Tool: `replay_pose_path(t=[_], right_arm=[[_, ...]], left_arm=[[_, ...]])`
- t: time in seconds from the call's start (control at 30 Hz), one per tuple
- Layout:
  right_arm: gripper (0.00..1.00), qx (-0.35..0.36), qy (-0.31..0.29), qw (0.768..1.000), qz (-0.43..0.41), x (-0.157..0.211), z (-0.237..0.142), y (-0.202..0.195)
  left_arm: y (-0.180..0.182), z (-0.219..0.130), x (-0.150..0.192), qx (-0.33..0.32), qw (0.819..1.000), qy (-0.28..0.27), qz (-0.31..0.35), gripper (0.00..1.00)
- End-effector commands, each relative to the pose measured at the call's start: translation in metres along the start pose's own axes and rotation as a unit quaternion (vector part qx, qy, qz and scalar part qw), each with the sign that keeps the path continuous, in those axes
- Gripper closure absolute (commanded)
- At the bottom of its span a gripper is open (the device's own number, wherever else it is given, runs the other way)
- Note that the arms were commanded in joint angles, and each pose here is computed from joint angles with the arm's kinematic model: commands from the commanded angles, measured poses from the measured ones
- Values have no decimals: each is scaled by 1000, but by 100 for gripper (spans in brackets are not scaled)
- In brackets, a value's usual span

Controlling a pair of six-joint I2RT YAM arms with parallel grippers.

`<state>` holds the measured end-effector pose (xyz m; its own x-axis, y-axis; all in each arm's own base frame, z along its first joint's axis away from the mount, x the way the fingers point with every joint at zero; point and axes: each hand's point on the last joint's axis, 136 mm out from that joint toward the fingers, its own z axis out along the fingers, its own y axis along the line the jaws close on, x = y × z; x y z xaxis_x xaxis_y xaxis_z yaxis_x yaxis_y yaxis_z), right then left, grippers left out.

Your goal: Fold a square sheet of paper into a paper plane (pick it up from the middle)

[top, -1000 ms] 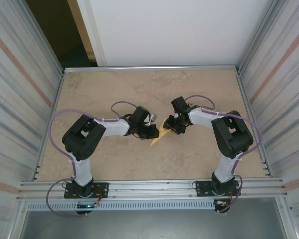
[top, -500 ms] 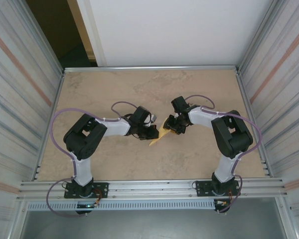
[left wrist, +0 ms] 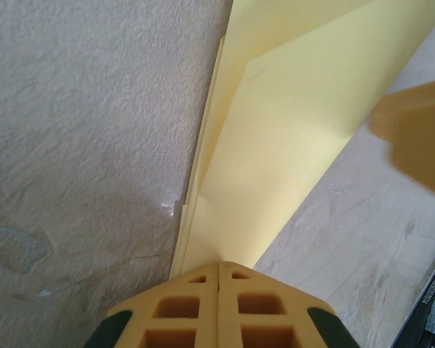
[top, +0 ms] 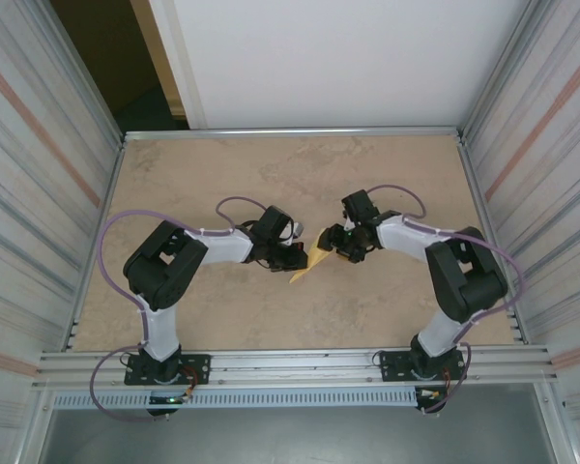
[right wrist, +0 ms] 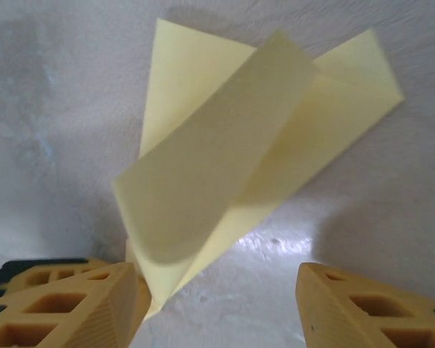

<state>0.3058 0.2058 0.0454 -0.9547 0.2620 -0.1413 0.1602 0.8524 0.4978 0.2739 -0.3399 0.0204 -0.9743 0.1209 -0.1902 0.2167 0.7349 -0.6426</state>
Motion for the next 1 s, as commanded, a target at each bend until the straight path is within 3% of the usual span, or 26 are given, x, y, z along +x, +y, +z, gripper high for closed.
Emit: replay_pose_path(t=[0.0, 0.2, 0.4, 0.97], right_arm=[[45, -41, -21, 998, -38, 1, -22, 15], [64, -103, -8, 992, -66, 11, -20, 37], [74, -122, 9, 990, -70, 8, -1, 50], [78, -102, 42, 992, -55, 2, 32, 35]], left_arm=[[23, 6, 12, -40, 999, 23, -27, 95], [22, 5, 10, -39, 999, 18, -32, 95], [22, 4, 10, -36, 998, 14, -46, 95], [17, 0, 7, 7, 997, 5, -83, 94]])
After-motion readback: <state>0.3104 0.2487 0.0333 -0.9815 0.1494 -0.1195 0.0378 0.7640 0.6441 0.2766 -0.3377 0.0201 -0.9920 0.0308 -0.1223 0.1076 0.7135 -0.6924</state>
